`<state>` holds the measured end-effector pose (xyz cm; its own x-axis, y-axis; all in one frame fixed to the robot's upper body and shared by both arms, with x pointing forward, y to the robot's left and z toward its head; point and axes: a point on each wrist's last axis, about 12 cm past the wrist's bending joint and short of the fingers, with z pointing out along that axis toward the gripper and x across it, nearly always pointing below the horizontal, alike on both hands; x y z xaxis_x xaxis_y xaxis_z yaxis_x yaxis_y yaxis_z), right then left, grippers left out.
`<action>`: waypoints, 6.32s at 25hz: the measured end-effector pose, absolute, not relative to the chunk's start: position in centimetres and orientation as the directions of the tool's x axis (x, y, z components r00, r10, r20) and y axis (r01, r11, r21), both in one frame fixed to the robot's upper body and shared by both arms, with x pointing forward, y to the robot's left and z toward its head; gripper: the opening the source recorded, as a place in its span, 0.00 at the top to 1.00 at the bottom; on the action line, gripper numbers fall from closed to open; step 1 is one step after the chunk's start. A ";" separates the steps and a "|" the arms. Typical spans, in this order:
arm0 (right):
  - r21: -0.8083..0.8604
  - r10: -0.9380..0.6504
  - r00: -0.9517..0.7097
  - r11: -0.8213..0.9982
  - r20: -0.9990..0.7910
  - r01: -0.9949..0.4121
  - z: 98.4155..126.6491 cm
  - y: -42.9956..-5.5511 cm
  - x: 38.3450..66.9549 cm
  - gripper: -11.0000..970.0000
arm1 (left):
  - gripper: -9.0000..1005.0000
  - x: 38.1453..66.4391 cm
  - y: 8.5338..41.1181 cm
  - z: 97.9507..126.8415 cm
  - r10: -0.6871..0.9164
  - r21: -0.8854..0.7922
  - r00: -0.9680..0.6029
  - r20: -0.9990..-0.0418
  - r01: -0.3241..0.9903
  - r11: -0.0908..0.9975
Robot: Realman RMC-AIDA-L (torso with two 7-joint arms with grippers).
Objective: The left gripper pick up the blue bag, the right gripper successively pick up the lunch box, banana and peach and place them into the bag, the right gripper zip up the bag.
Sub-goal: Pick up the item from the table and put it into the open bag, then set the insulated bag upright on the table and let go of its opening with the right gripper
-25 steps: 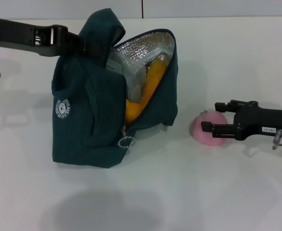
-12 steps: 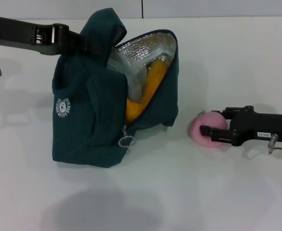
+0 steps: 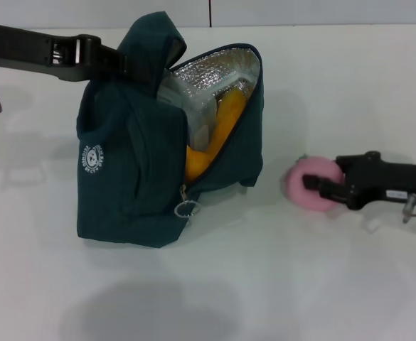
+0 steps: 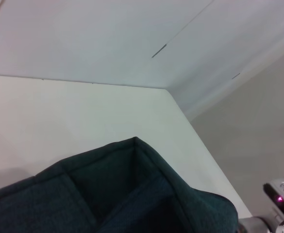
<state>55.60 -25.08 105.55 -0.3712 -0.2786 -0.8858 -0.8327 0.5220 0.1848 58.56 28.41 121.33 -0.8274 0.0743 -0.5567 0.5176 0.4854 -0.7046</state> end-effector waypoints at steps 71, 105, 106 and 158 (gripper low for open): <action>0.831 0.392 -0.735 0.314 -0.554 -0.459 107.2 -22.6 56.2 0.17 | 0.95 58.1 28.2 120.3 0.062 -0.724 -0.836 -0.545 0.507 0.467; 0.766 0.330 -0.693 0.334 -0.641 -0.549 108.1 -20.8 57.3 0.95 | 0.95 58.5 27.6 120.0 0.084 -0.730 -0.833 -0.546 0.523 0.441; 0.766 0.336 -0.689 0.328 -0.642 -0.553 108.2 -20.9 57.3 0.96 | 0.95 58.5 27.6 120.0 0.085 -0.729 -0.833 -0.547 0.524 0.440; 0.443 0.477 -0.252 0.346 -0.842 -0.827 110.1 -29.9 49.7 0.38 | 0.92 56.8 24.3 112.7 -0.040 -0.845 -0.882 -0.470 0.436 0.309</action>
<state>49.71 -29.93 110.06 -0.2519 0.4770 -0.8421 -0.8271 0.3456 0.4432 56.83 24.34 112.72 -0.8819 -0.0399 -0.4697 0.4362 0.3086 -0.8453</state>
